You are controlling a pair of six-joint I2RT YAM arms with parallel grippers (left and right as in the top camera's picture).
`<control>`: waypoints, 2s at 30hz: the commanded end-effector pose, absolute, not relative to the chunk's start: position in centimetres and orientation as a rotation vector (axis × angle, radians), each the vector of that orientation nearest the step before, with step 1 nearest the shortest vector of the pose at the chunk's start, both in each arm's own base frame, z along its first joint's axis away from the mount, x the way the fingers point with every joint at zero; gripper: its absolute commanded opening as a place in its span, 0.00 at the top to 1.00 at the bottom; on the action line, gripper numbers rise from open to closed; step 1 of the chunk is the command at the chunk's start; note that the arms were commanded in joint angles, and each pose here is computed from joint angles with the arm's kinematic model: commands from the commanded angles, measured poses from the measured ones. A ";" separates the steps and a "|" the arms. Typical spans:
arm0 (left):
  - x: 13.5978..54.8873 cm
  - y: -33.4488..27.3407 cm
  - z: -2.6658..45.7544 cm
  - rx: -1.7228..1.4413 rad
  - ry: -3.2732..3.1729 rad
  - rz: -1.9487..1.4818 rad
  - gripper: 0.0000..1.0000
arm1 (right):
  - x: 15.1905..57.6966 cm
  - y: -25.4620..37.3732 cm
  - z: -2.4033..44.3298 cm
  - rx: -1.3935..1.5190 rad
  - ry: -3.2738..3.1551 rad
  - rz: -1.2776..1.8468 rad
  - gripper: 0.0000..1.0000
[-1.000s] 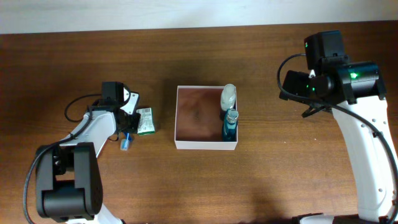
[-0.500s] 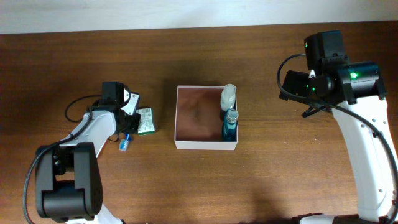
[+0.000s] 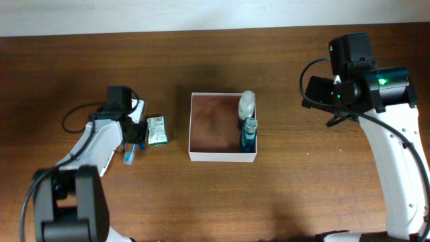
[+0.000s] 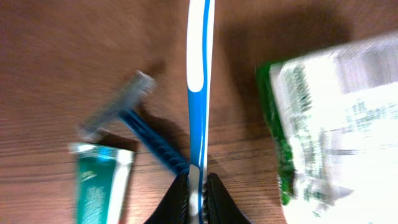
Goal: Pack container
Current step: 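Lift the toothbrush with the left gripper and carry it over the box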
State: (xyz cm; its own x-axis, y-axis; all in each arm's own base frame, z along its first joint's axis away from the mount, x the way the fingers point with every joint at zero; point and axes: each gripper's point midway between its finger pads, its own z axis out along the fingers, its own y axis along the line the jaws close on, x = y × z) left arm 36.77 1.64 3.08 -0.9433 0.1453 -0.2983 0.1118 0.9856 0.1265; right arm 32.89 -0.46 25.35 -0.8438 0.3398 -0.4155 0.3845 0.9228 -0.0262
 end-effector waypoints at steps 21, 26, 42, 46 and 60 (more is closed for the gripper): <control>34.6 -15.8 21.3 0.216 2.344 -0.534 0.99 | 33.1 -0.7 25.8 0.535 2.654 -0.159 0.02; 34.2 -18.9 22.2 0.219 2.308 -0.615 0.99 | 33.1 -0.7 25.8 0.535 2.654 -0.159 0.02; 34.1 -19.9 23.1 0.074 2.311 -0.650 0.99 | 33.1 -0.7 25.8 0.535 2.654 -0.159 0.02; 34.3 -18.4 23.1 0.014 2.353 -0.527 0.99 | 33.1 -0.7 25.8 0.535 2.654 -0.159 0.02; 36.8 -19.4 18.9 0.031 2.582 -0.186 0.99 | 33.1 -0.7 25.8 0.535 2.654 -0.159 0.02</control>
State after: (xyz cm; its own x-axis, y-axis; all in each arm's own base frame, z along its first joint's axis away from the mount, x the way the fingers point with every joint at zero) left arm 35.88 -19.86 21.05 -0.8339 -0.0183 -0.5516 0.1020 0.9771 -0.1867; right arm 32.89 -0.46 25.35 -0.8435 0.3401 -0.4157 0.3849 0.9226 -0.0264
